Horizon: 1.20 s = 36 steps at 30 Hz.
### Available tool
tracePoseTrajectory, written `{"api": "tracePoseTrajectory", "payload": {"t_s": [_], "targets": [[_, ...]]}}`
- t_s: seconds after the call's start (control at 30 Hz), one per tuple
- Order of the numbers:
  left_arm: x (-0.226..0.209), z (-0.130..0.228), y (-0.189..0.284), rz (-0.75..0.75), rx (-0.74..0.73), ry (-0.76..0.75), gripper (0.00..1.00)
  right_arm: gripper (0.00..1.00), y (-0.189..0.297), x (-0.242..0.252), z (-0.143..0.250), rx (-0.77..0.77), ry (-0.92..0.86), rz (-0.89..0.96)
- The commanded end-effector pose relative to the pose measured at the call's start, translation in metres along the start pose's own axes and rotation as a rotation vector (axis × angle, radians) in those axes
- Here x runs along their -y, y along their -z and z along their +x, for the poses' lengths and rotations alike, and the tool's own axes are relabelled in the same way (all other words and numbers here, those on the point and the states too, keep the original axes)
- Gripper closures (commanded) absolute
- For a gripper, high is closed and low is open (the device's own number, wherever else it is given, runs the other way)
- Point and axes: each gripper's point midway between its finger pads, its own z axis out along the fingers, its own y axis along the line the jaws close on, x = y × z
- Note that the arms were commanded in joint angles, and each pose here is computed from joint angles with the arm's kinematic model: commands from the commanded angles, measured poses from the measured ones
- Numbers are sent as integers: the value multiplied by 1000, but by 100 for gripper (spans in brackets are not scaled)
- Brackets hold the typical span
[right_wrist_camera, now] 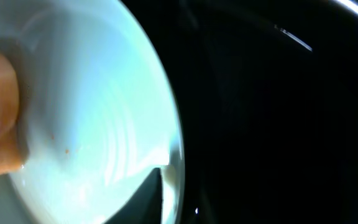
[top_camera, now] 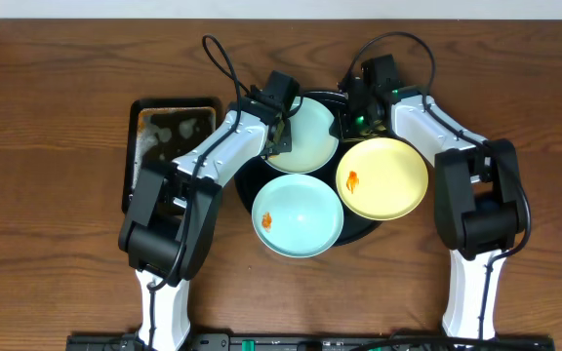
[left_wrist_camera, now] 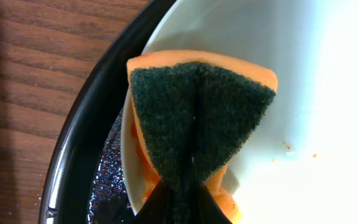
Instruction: Clean dirty plates on tray and stack at the side
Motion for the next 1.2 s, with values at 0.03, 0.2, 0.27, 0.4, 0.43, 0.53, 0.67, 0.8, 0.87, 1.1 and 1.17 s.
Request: {"api": "tracePoseTrajectory", "payload": {"t_s": [0.03, 0.2, 0.27, 0.4, 0.43, 0.53, 0.67, 0.8, 0.87, 1.1, 1.17], "targets": [[8, -4, -2, 6, 13, -35, 93, 99, -22, 4, 15, -45, -35, -1], [8, -4, -2, 4, 11, -52, 93, 99, -12, 27, 13, -34, -147, 83], [7, -3, -2, 0, 7, -56, 93, 99, -1, 38, 9, -15, -177, 131], [6, -3, -2, -6, 11, -55, 93, 99, 27, 48, -5, 44, -155, 201], [6, -4, -2, -8, 12, -55, 93, 99, 35, 48, -8, 58, -137, 221], [6, -4, -2, -8, 12, -55, 93, 99, 59, 49, -17, 96, -82, 293], [7, -5, -2, -5, 18, -54, 92, 99, 85, 47, -24, 133, -20, 385], [7, -5, -2, -1, 17, -54, 84, 99, 103, 43, -25, 148, 29, 471], [8, -5, -2, 5, 17, -53, 83, 99, 108, 44, -25, 153, 42, 513], [9, -4, -2, 6, 15, -54, 76, 99, 127, 43, -27, 168, 83, 577], [8, -4, -2, 5, 13, -54, 76, 99, 136, 41, -30, 188, 89, 591]]}}
